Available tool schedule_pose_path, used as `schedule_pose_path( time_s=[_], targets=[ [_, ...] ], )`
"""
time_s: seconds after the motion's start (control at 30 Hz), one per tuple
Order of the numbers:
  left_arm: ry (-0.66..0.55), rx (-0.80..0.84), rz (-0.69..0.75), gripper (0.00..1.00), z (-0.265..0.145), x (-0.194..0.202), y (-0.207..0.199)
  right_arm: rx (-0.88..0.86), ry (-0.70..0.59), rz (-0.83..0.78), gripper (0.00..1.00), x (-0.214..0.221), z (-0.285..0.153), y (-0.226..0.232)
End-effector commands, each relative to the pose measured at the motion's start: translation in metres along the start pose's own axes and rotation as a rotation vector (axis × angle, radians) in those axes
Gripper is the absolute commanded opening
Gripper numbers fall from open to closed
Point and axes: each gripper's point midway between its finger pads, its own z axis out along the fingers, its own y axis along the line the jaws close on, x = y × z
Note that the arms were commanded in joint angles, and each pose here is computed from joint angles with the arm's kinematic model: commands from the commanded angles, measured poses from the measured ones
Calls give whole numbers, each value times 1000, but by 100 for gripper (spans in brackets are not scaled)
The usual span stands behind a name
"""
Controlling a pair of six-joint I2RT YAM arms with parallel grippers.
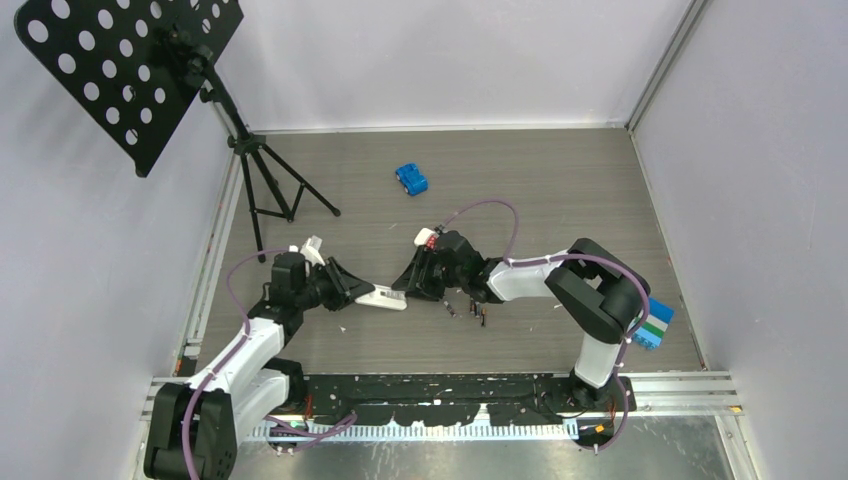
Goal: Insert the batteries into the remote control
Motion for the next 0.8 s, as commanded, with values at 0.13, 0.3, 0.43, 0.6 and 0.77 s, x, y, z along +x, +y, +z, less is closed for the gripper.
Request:
schedule_pose_path(
  time_s=[0.13, 0.3, 0.43, 0.6, 0.77],
  targets=[
    [38, -87, 5, 0, 2, 14, 26, -84, -8, -4, 35, -3, 5, 22],
    [42, -96, 1, 0, 2, 15, 29, -83, 0, -10, 27, 1, 4, 24],
    [35, -106, 0, 0, 2, 14, 31, -78, 3, -16, 24, 3, 2, 24],
    [34, -116, -4, 0, 2, 14, 32, -62, 0, -25, 28, 6, 1, 22],
    [34, -144, -18, 0, 2, 15, 38, -59, 4, -58, 28, 11, -2, 25]
  ],
)
